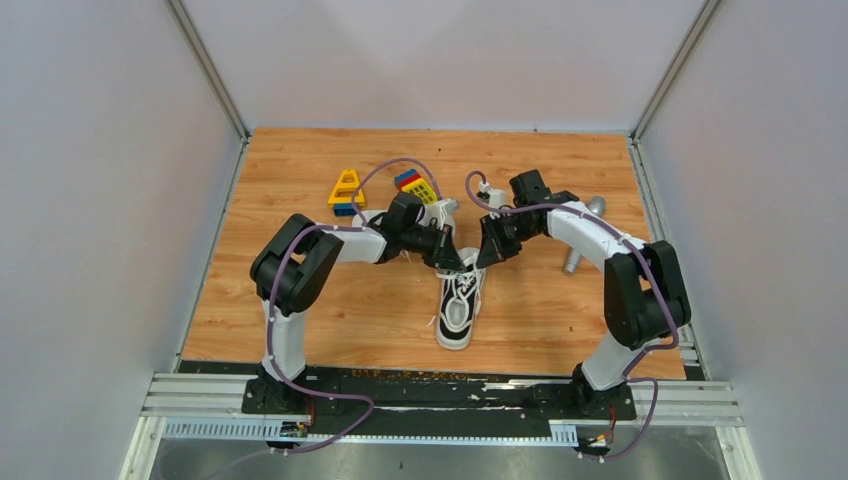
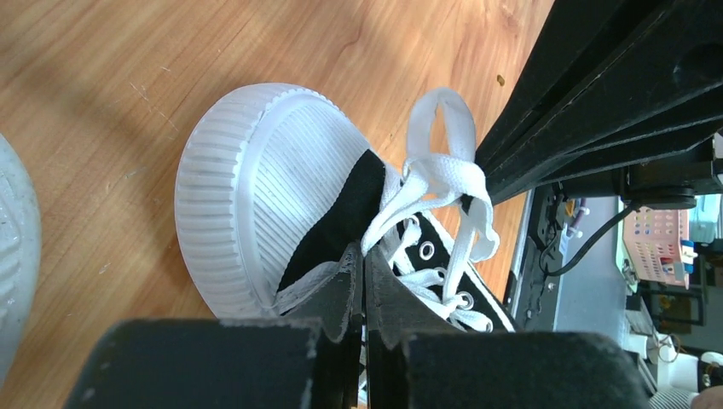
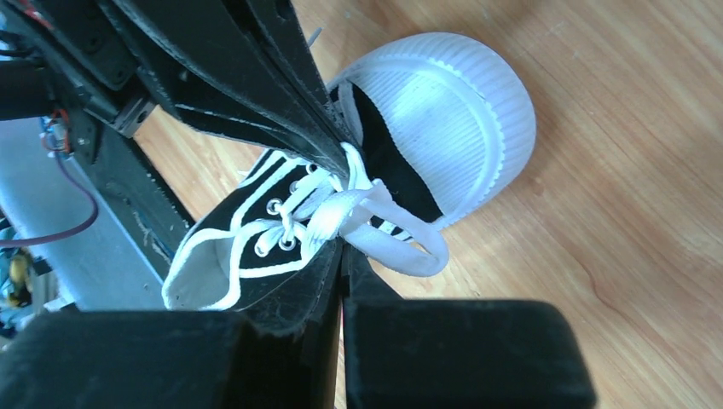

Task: Tie the shoes
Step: Cross the shoelace with the shoelace.

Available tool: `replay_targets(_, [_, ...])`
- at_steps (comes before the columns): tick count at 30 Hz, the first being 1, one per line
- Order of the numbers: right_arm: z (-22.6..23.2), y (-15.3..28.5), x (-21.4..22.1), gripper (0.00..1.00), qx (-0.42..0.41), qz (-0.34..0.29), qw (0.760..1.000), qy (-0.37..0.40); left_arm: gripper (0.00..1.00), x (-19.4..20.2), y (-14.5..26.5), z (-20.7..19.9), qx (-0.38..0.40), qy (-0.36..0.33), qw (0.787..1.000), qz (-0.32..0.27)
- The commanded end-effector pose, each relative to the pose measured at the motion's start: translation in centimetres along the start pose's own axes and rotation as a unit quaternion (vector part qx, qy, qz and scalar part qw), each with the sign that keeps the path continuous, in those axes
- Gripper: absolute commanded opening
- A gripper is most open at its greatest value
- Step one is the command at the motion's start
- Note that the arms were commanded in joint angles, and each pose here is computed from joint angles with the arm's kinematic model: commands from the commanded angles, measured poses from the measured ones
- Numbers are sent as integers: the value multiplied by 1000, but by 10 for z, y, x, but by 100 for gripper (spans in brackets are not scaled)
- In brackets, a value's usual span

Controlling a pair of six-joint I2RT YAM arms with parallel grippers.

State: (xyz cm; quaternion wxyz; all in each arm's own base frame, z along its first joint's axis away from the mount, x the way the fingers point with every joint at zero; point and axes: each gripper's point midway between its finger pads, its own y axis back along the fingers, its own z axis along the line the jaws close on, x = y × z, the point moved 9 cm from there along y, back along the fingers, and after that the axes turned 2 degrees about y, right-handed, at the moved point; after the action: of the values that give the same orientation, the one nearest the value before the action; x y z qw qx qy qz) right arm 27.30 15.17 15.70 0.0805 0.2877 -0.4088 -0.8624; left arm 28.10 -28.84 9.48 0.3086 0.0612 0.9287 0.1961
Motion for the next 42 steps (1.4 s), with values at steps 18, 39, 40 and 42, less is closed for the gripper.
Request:
replay_targets(18, [-14,-17,-7,27,-74,-8,997,11,0,-7,14,-6,24,-45,999,1])
replay_targets(39, [-35,15,-21,49,-154,-21,981,-112,0,-19,10,-15,71,-92,990,79])
replay_targets(40, [-37,13,-23,49,-154,-21,981,-113,0,-17,11,-15,68,-96,989,85])
replay_targets(42, [-40,11,-26,49,-152,-20,981,-115,0,-17,14,-16,61,-97,989,97])
